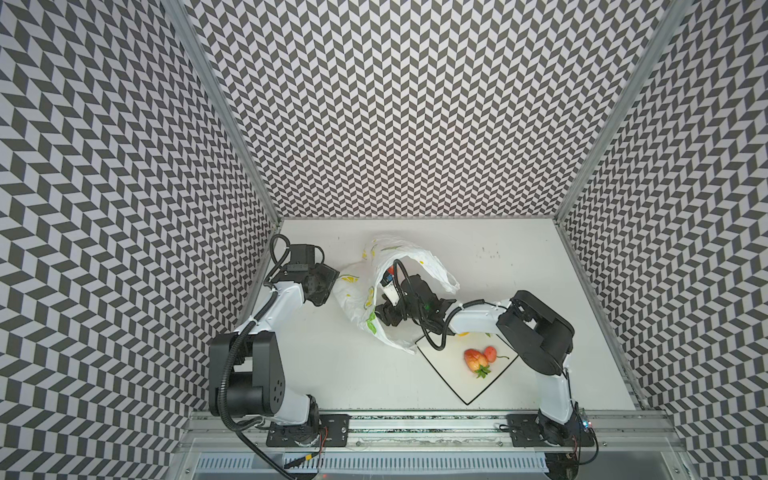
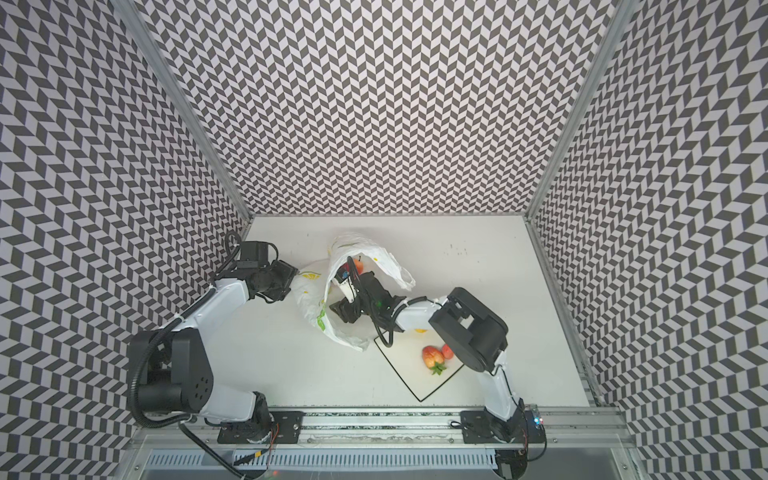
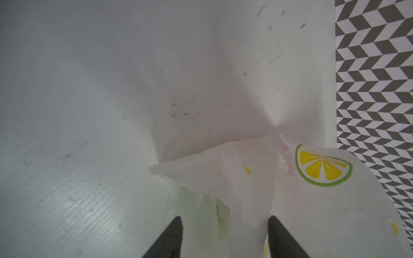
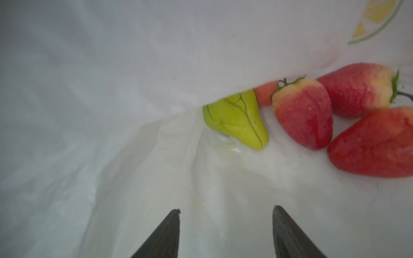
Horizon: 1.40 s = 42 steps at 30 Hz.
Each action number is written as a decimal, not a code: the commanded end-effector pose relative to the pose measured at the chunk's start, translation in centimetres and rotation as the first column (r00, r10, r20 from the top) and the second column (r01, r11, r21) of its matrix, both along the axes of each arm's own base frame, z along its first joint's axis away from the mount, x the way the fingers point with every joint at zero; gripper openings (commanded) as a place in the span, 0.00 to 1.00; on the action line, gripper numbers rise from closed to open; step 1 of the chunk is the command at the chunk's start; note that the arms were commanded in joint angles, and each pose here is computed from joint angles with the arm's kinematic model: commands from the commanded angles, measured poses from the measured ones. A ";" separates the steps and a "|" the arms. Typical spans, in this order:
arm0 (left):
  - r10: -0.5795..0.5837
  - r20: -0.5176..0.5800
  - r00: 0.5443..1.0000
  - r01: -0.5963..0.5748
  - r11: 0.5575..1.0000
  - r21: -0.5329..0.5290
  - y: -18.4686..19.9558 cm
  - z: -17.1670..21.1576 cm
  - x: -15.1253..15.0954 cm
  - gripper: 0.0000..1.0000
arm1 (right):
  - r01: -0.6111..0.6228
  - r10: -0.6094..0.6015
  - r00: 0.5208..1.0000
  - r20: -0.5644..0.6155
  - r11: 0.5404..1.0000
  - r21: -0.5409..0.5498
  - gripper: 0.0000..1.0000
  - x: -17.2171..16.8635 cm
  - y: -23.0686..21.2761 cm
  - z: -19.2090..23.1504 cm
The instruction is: Take the fake fruits out of the plastic bag
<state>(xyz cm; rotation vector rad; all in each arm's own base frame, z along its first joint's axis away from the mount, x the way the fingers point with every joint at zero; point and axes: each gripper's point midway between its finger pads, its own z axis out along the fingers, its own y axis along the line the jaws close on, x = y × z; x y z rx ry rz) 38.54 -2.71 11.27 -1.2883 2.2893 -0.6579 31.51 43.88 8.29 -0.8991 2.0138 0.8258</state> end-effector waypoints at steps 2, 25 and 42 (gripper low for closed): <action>-0.007 0.079 0.997 0.007 1.000 0.001 0.1 1.4 1.9 0.34 | 0.115 -0.106 0.988 -0.117 0.991 0.072 0.62 -0.2 -1.2 1.9; -0.318 0.319 0.893 0.233 0.933 0.276 -3.7 9.6 -0.3 0.03 | 0.496 -0.429 0.796 -0.427 0.867 0.055 0.66 3.4 -5.7 0.8; -0.339 0.271 0.901 0.165 0.846 0.507 -1.4 15.4 -1.4 0.85 | 0.434 -0.367 0.825 -0.429 0.898 0.067 0.69 3.5 -4.1 1.8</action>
